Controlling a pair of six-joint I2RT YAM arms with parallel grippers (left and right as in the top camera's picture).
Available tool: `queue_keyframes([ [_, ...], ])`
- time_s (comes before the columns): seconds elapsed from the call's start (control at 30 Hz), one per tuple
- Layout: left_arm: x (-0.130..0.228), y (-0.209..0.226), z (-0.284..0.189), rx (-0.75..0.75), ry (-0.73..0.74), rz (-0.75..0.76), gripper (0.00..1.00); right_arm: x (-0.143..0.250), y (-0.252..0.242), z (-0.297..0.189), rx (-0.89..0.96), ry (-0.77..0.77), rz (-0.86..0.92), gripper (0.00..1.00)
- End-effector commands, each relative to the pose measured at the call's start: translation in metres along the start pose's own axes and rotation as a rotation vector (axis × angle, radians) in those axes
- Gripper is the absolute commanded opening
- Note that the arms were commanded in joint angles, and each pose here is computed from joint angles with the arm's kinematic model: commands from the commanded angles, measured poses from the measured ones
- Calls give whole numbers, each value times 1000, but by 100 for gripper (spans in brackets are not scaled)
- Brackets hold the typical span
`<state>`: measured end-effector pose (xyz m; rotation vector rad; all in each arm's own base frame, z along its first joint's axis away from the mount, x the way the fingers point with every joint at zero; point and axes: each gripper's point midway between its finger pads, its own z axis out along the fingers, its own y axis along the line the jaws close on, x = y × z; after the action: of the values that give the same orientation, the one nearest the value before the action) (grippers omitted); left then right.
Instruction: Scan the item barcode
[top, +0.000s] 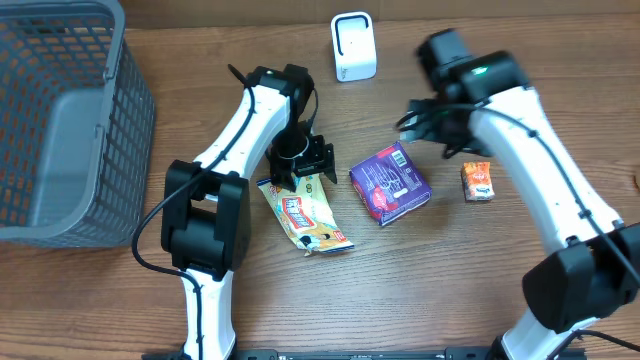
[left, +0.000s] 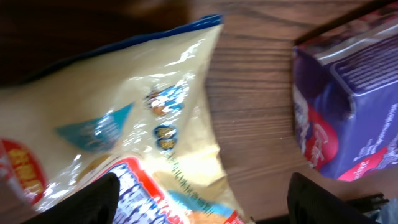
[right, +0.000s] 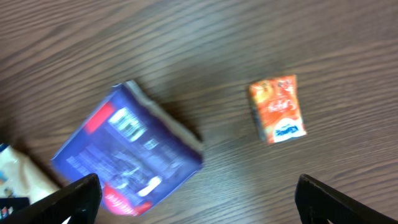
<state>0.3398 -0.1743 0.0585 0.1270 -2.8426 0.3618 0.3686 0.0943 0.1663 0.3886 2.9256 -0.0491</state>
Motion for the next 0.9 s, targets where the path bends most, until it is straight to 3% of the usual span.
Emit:
queue_keyframes([
  [0.0, -7, -16, 4, 4, -40, 63, 73, 17, 1, 21, -146, 143, -46, 100],
  [0.2, -16, -32, 7, 29, -92, -18, 55, 35, 10, 64, -268, 210, -41, 100],
  [0.43, -14, -44, 11, 30, -104, 1, 61, 47, 23, 104, -369, 191, -62, 94],
  [0.73, -13, -48, 14, 34, -99, 7, 54, 51, 23, 130, -415, 151, -55, 93],
  [0.87, -14, -49, 17, 35, -100, -3, 55, 61, 44, 117, -561, 206, -85, 90],
])
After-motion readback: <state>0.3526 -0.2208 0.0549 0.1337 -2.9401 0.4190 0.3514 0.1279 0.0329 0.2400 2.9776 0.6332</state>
